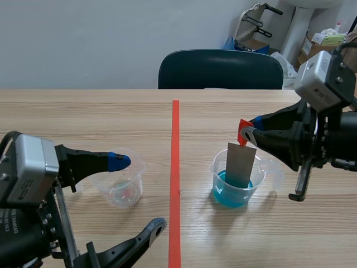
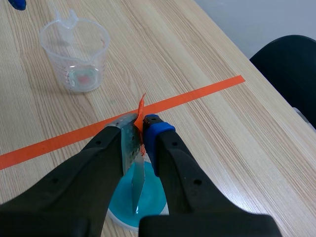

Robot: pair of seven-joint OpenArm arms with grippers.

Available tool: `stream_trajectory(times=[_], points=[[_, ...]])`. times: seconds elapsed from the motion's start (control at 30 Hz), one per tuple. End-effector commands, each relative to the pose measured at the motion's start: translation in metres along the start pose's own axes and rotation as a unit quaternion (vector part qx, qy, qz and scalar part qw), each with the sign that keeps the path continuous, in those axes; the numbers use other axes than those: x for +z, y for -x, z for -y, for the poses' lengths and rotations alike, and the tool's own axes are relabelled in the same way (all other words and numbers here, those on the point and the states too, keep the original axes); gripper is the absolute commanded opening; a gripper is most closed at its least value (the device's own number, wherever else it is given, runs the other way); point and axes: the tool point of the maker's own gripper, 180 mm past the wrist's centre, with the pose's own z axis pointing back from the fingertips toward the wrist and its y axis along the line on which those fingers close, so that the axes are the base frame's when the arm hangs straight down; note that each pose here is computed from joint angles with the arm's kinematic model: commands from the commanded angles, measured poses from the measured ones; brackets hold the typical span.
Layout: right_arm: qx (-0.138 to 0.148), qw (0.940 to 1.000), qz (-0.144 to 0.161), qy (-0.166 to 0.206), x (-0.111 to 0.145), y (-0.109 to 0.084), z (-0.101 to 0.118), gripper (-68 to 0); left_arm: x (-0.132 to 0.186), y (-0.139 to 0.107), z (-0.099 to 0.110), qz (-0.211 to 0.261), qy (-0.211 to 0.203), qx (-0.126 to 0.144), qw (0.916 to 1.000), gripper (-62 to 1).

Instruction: Do the redox reaction experiment

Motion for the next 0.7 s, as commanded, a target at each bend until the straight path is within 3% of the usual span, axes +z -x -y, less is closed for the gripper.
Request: stream_trajectory(times=[0.0,0.17,0.4,0.67], points=[[0.011,0.9999,-0.001,0.001,0.002,-0.005,0.005,-66.9,-0.004,-0.011,0.002,0.020,0.003,0.002,0.9998,1.4],[0.017,0.9998,0.005,-0.007,0.005,-0.012,0.006,-66.9,-0.004,-0.011,0.002,0.019,0.003,0.002,0.9998,1.4],[0.031,0.9992,0.016,0.019,0.013,-0.031,0.021,-66.9,-0.004,-0.011,0.002,0.020,0.003,0.002,0.9998,1.4],[0.045,0.9980,0.033,0.029,0.022,-0.058,0.019,-66.9,-0.004,-0.011,0.002,0.020,0.003,0.002,0.9998,1.4]])
